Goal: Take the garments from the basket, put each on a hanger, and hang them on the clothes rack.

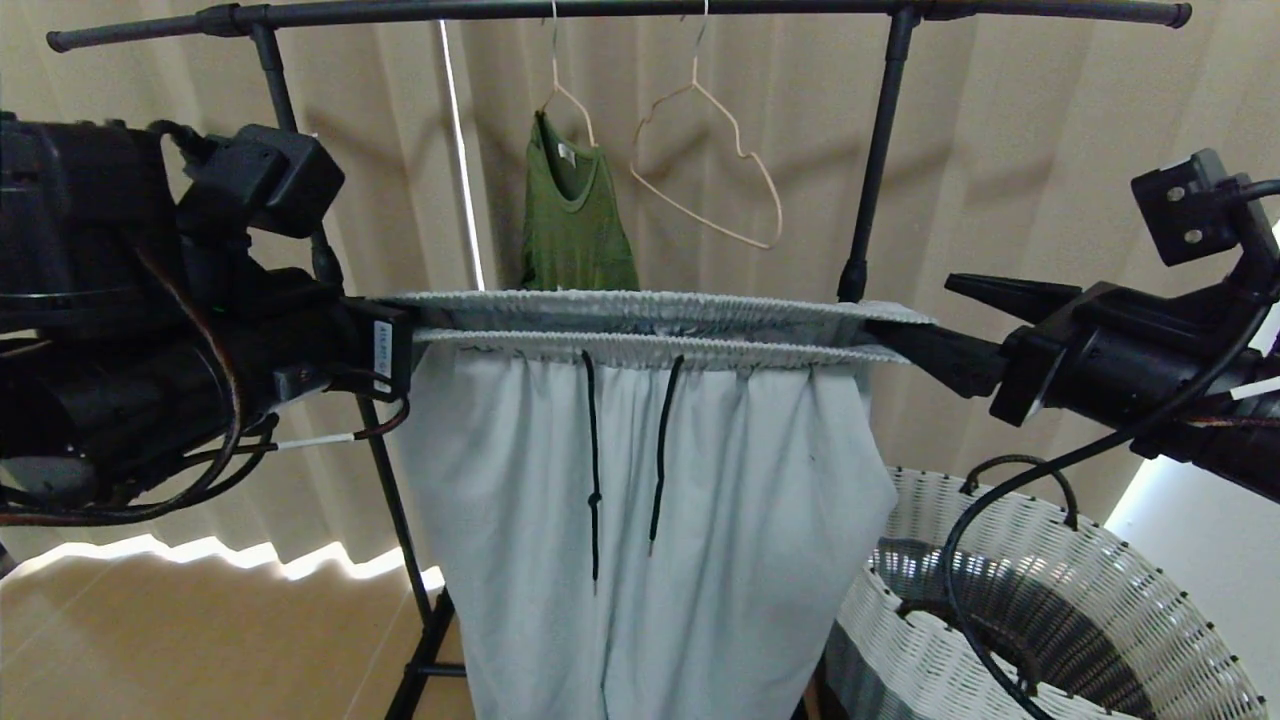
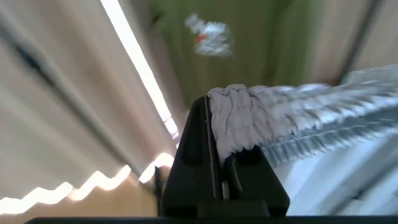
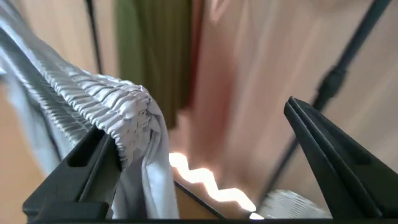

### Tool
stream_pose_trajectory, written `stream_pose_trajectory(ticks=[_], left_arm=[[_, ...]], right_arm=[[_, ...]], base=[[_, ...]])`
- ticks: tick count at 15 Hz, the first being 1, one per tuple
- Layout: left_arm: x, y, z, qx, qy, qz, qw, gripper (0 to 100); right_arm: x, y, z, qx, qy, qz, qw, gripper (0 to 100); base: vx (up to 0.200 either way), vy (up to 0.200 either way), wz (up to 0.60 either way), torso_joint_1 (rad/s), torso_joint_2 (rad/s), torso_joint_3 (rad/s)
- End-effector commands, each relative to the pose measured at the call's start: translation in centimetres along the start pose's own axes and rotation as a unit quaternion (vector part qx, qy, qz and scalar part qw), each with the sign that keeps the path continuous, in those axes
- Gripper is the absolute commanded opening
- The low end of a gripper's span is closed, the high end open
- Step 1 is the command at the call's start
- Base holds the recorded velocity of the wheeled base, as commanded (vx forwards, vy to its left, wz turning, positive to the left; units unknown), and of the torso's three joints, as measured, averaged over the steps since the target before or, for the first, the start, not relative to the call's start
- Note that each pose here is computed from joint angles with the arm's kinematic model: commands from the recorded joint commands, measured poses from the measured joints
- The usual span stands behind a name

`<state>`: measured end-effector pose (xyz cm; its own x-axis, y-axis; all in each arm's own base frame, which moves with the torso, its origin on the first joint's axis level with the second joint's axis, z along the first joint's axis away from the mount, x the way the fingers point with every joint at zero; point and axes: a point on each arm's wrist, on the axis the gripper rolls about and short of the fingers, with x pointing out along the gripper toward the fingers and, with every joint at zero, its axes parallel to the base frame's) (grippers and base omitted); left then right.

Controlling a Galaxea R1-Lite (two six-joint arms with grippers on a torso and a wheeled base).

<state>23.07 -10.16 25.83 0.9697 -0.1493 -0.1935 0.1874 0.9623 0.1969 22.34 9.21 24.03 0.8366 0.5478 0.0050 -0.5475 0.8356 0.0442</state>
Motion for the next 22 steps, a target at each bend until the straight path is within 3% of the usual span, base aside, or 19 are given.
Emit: stream_pose_trajectory(ticks=[1,2,4,9,10,11,12,17,19,22], left_arm=[[-0.3,1.2,-1.6,-0.011,-0.002,0.03,0.9995,0],[0.1,2.1,-1.9,-0.021,-0.02,0.056,0.998,0],[1.0,2.6,-2.3,-0.023,-0.013,0.092,0.9954,0],[0.5,2.7,-2.2,-0.021,-0.016,0.1,0.9947,0],[-0.8,3.0,-1.8,-0.014,-0.024,0.102,0.9944,0],[-0.8,3.0,-1.8,-0.014,-0.024,0.102,0.9944,0],[-3.5,3.4,-1.9,0.008,-0.02,0.098,0.9949,0],[-8.2,4.2,-2.2,0.029,0.016,0.079,0.9963,0],[-8.3,4.6,-2.4,0.027,0.02,0.09,0.9954,0],[-8.5,4.7,-2.5,0.026,0.018,0.093,0.9952,0]], right_arm=[[-0.4,0.8,-0.3,0.014,-0.006,0.017,0.9997,100],[-0.9,1.3,-0.5,0.018,-0.007,0.035,0.9992,100],[-1.9,2.0,-0.7,0.018,-0.005,0.072,0.9973,100],[-3.2,2.0,-1.8,0.004,0.014,0.077,0.9969,100],[-3.8,0.6,-3.2,-0.064,0.06,0.023,0.9959,100],[-3.8,0.6,-3.2,-0.064,0.06,0.023,0.9959,100],[-4.5,-0.5,-4.7,-0.145,0.1,-0.064,0.9823,100],[-4.4,-2.1,-4.8,-0.18,0.092,-0.154,0.9671,100],[-4.6,-2.2,-5.0,-0.197,0.09,-0.162,0.9627,100],[-4.5,-2.3,-5.0,-0.196,0.086,-0.162,0.9634,100]], base=[[0.0,0.0,0.0,0.0,0.0,0.0],[0.0,0.0,0.0,0.0,0.0,0.0],[0.0,0.0,0.0,0.0,0.0,0.0],[0.0,0.0,0.0,0.0,0.0,0.0],[0.0,0.0,0.0,0.0,0.0,0.0],[0.0,0.0,0.0,0.0,0.0,0.0],[0.0,0.0,0.0,0.0,0.0,0.0],[0.0,0.0,0.0,0.0,0.0,0.0],[0.0,0.0,0.0,0.0,0.0,0.0],[0.0,0.0,0.0,0.0,0.0,0.0]])
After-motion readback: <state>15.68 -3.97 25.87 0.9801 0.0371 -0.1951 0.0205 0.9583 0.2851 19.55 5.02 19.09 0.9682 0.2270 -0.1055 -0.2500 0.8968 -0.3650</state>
